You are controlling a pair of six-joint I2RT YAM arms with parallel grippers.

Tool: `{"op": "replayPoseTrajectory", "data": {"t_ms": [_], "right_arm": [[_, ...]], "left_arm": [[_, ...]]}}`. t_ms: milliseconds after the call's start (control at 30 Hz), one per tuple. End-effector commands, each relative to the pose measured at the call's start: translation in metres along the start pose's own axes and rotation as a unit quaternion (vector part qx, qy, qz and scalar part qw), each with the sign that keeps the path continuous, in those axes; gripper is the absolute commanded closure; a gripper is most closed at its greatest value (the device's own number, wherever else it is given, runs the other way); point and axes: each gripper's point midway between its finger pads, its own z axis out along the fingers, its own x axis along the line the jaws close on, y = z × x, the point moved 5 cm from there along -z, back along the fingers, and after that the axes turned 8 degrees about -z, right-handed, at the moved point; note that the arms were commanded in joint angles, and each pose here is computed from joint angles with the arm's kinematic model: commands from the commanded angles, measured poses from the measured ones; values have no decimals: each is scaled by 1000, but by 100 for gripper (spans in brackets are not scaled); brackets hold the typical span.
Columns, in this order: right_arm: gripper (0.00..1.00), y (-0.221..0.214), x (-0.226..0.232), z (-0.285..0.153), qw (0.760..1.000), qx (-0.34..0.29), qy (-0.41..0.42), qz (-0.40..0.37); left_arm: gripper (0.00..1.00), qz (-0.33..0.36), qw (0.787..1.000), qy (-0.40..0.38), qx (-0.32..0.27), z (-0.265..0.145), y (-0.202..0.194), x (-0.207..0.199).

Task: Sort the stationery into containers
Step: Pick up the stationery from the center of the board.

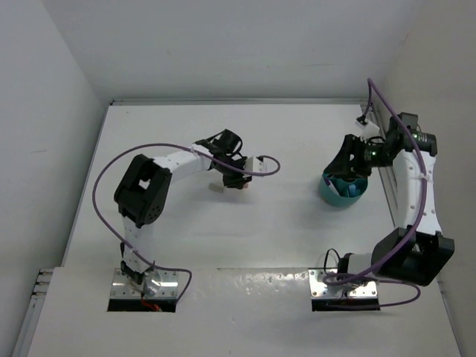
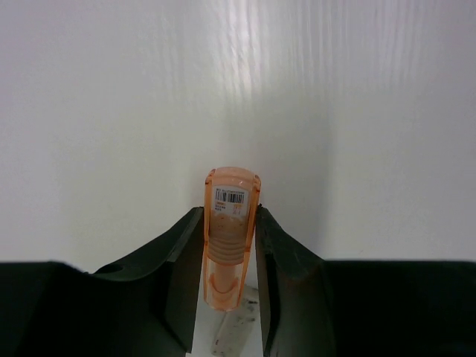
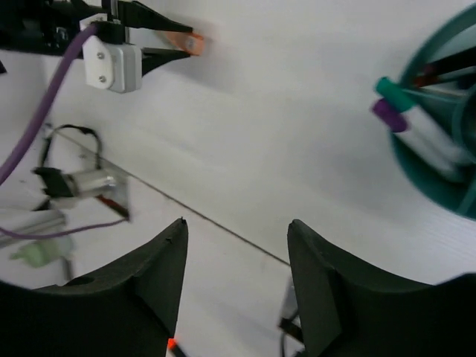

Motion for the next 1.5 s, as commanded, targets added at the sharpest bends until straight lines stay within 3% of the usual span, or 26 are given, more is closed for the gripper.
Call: {"op": "replayPoseTrajectory", "data": {"t_ms": [0,67,300,900,1000,1267,1467], "right_arm": [[43,18,26,17,993,-48,88,61],[42,19,37,27,990,-35,114,71],[39,31,47,50,974,-27,182,131],[39,24,59,67,987,11,146,67],[46,24,58,69,987,14,144,67],[85,19,60,73,988,25,142,52],[100,14,60,68,990,27,134,31]], "left_arm": [[86,-29,980,63,-185,-58,105,-12],[86,-43,969,81,-228,-83,130,-25],[86,-89,952,51,-288,-103,178,-51],[88,-47,955,32,-290,-86,233,-76],[88,-42,956,32,-289,-86,235,-78],[87,-45,956,42,-287,-85,236,-74],[85,-50,957,52,-283,-84,233,-72]]}}
